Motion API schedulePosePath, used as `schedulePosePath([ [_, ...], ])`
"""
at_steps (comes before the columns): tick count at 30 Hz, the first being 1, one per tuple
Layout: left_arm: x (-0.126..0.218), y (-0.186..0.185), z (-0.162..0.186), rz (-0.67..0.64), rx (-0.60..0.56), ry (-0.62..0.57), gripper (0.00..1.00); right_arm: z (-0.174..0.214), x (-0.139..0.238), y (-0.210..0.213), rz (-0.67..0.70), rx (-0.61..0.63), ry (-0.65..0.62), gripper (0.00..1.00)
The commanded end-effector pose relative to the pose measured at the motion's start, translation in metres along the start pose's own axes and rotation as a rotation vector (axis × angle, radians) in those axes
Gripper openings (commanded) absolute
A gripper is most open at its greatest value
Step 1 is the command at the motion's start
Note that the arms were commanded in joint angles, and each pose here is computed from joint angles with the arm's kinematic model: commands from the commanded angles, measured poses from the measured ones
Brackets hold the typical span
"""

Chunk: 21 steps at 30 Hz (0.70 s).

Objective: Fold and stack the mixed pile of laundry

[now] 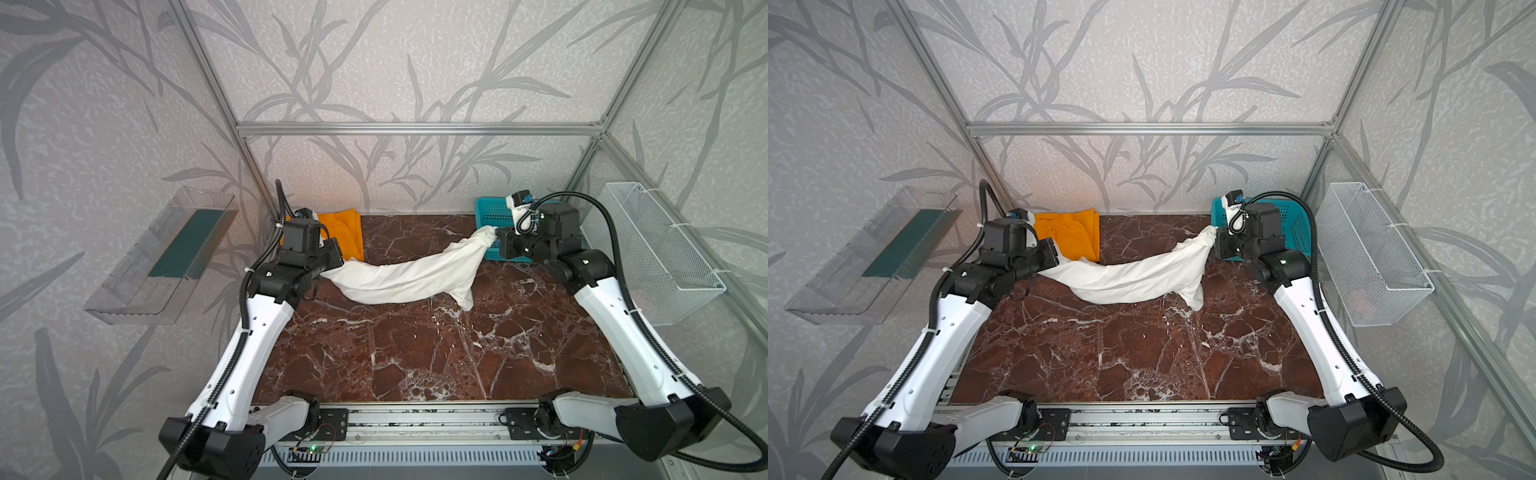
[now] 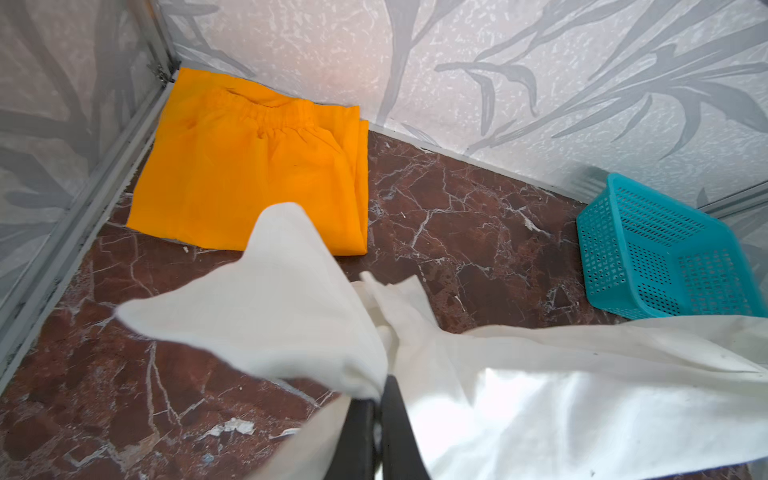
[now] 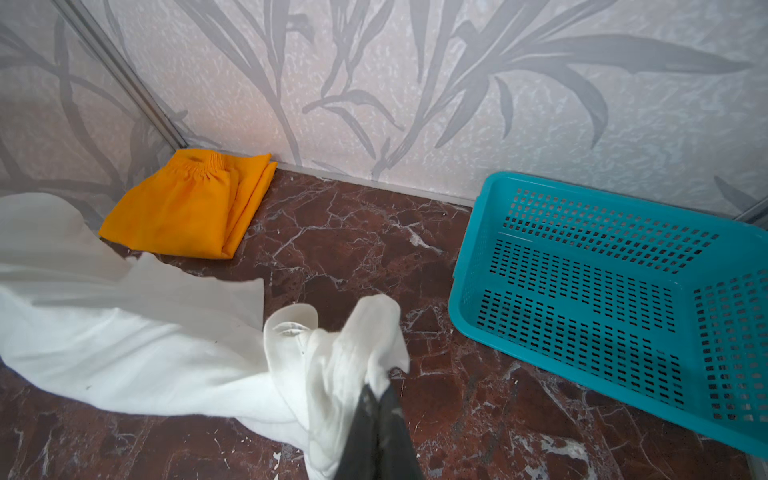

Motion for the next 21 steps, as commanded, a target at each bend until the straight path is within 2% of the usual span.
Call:
schedulePosePath([
  [1, 0.001, 0.038, 0.030, -0.149, -0.021, 0.054, 0.00, 0.025, -0.009, -0.006, 0.001, -0.085, 0.061, 0.00],
  [9, -0.020, 0.078, 0.141, -0.139, 0.170, 0.371, 0.00, 0.141, -0.021, 0.010, -0.019, -0.260, 0.437, 0.00],
  [11, -0.025, 0.086, 0.159, -0.158, 0.207, 0.422, 0.00, 0.167, -0.018, 0.015, -0.024, -0.292, 0.530, 0.03],
  [14, -0.026, 0.094, 0.170, -0.192, 0.215, 0.452, 0.00, 0.179, -0.003, 0.017, -0.007, -0.285, 0.622, 0.07],
  [15, -0.025, 0.096, 0.171, -0.201, 0.211, 0.453, 0.00, 0.176, 0.002, 0.016, 0.007, -0.269, 0.618, 0.13],
  [18, -0.026, 0.096, 0.168, -0.206, 0.198, 0.446, 0.00, 0.154, 0.010, 0.016, 0.015, -0.203, 0.562, 0.40],
  [20, -0.027, 0.094, 0.167, -0.203, 0.196, 0.448, 0.00, 0.135, 0.005, 0.025, -0.051, -0.174, 0.504, 0.53],
  [21, -0.028, 0.094, 0.167, -0.205, 0.194, 0.452, 0.00, 0.127, 0.000, 0.030, -0.097, -0.167, 0.482, 0.56],
])
Point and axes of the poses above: each gripper's point midway between its finger pads, its own x axis back along the fingers, its own y axis along the line the jaws close on, z = x × y, the point moved 4 cm from there along x, back along the fingers, and after that the axes turned 11 degrees about x, right-handed, at the moved point
